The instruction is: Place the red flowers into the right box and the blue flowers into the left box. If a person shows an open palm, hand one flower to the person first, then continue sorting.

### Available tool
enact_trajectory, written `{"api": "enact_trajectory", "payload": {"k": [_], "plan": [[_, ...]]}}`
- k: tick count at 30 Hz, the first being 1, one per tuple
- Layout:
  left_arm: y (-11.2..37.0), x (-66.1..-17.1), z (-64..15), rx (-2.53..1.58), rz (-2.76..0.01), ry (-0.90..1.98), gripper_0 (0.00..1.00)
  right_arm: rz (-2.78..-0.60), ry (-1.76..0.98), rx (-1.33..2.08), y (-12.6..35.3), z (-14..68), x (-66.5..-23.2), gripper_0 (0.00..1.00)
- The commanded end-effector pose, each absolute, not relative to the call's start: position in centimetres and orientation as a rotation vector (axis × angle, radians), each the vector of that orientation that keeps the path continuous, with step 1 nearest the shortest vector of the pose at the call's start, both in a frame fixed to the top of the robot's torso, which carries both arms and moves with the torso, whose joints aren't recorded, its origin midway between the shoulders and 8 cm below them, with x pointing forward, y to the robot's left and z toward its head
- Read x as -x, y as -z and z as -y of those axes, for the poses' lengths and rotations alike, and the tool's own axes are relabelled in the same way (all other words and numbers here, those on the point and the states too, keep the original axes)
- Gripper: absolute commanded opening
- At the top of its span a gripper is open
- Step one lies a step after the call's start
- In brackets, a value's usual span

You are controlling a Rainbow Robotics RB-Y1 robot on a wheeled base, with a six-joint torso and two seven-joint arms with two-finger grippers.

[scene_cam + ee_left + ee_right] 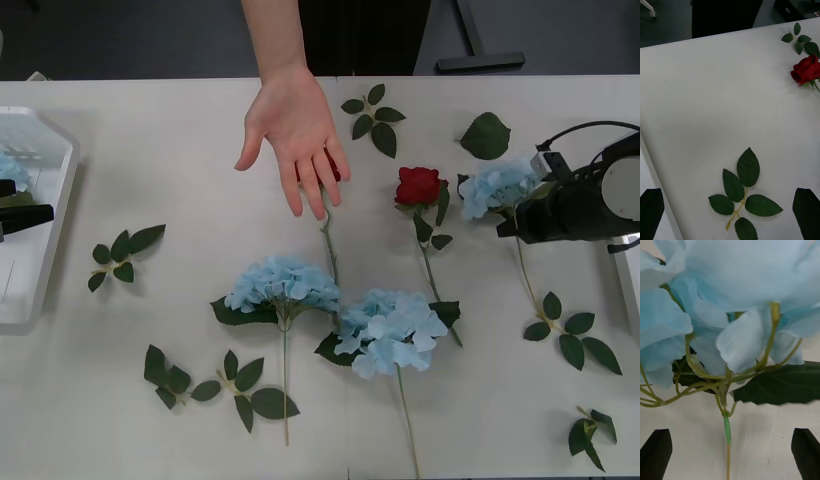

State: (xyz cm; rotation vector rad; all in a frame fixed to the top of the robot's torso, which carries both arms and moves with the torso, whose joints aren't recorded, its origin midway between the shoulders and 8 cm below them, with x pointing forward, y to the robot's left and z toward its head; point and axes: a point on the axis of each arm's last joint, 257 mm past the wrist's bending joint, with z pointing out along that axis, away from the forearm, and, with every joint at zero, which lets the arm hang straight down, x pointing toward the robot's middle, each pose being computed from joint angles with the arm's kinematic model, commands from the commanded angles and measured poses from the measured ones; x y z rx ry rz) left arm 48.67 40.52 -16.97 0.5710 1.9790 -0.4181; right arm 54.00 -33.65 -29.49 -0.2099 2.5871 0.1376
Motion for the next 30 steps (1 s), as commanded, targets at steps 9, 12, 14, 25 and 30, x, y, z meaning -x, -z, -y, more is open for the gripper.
{"api": "enact_trajectory", "payload": {"k": [9,12,14,25,30], "plan": [[15.9,-48.4,-42.0,-0.58,-1.995,0.376,1.0,-2.576,-0.125,0.194,30.3,32.9,-54.5,0.92],[15.9,-48.4,-42.0,-0.58,-1.995,0.376,1.0,-2.576,-0.121,0.199,30.5,32.7,-54.5,0.92],[15.9,-48.4,-42.0,-0.58,-1.995,0.376,1.0,-2.576,-0.12,0.2,30.6,32.5,-54.5,0.93],[15.9,-48.4,-42.0,-0.58,-1.995,0.376,1.0,-2.577,-0.101,0.189,31.8,32.5,-54.9,0.82],[15.9,-48.4,-42.0,-0.58,-1.995,0.376,1.0,-2.576,-0.097,0.19,32.0,32.1,-55.0,0.5]]}}
